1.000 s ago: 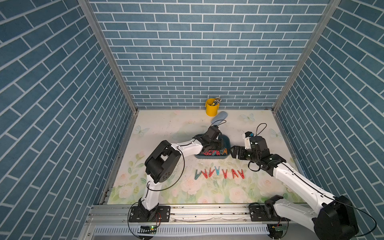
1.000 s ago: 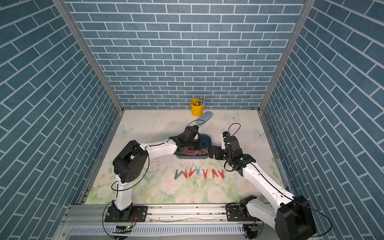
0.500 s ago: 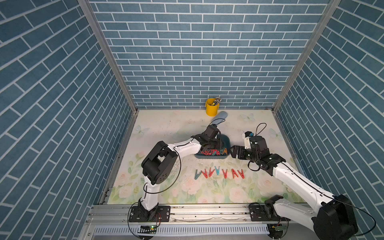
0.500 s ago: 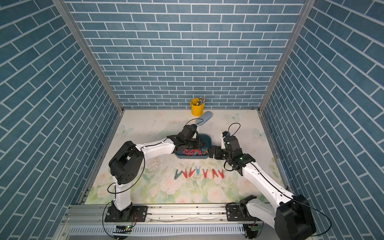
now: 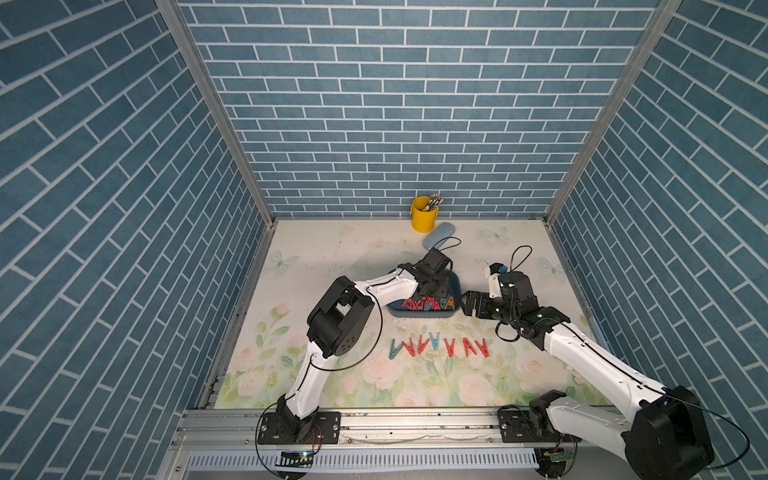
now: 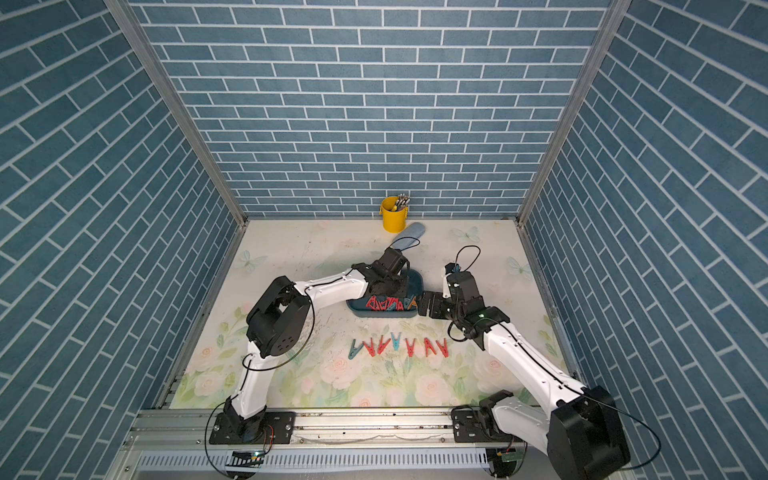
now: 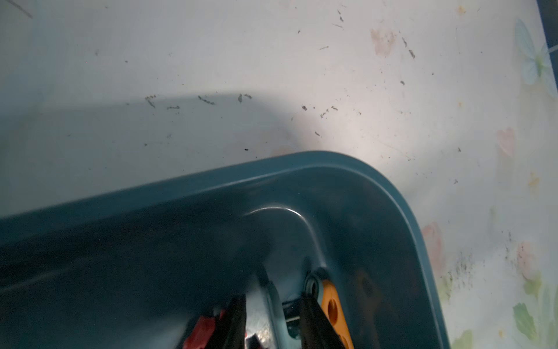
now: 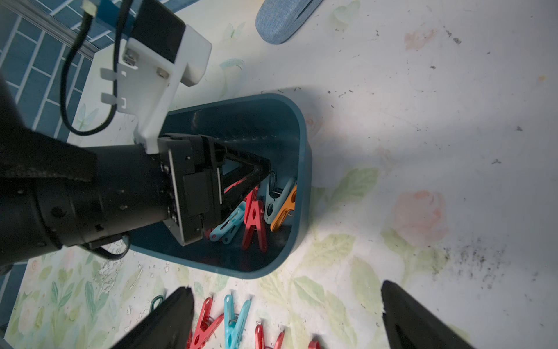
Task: Take the clothespins out of the storage box
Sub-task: Pick up the clothespin from the storage box, then place the clothespin at the center of the board.
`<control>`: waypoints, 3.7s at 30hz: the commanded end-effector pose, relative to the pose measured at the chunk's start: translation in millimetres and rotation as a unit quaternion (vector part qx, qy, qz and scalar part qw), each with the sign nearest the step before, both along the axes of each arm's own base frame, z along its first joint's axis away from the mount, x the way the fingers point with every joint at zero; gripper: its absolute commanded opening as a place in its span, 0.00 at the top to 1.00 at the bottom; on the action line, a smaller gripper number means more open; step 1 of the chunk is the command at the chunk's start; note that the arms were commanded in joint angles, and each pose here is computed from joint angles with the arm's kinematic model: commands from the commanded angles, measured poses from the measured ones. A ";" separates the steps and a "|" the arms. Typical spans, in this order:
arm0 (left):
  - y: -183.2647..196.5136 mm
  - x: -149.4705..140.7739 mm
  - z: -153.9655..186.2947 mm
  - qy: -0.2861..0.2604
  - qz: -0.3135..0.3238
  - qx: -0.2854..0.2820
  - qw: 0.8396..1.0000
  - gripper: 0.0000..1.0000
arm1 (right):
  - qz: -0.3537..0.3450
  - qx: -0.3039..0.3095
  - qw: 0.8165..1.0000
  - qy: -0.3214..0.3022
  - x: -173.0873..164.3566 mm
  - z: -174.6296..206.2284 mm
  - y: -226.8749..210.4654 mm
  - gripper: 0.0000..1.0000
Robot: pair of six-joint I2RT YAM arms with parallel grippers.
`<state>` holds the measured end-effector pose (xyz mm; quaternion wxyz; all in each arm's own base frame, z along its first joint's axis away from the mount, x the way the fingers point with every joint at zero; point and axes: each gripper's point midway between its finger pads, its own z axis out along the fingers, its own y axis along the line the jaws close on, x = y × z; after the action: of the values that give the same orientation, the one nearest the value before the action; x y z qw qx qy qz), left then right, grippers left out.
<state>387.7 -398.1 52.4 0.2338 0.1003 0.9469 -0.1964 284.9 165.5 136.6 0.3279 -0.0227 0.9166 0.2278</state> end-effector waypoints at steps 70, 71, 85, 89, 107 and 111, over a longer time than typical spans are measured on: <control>228.7 -143.7 12.2 0.018 0.257 0.042 0.965 0.99 | 0.178 0.116 0.976 -0.052 -0.2 24.9 125.9 0.01; 229.1 -146.1 5.9 0.023 0.258 0.040 0.965 0.99 | 0.178 0.114 0.976 -0.051 -0.7 24.3 126.0 0.01; 224.0 -161.8 -35.7 0.076 0.253 0.045 0.964 0.99 | 0.165 0.099 0.980 -0.043 0.6 16.7 122.2 0.01; 225.6 -168.5 -37.7 0.083 0.254 0.041 0.963 0.98 | 0.158 0.090 0.983 -0.036 6.2 10.7 123.4 0.01; 216.7 -138.6 22.7 0.046 0.195 0.016 0.980 0.32 | 0.093 0.019 0.995 0.004 46.6 -6.8 131.3 0.00; 224.2 -119.7 49.9 0.022 0.186 -0.002 0.982 0.03 | 0.092 0.013 0.995 0.020 49.5 -16.3 146.0 0.18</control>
<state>263.6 -181.1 88.7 0.2404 -0.1115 0.9516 -0.1557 334.1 308.1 131.2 0.3030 -0.1130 0.9014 0.2880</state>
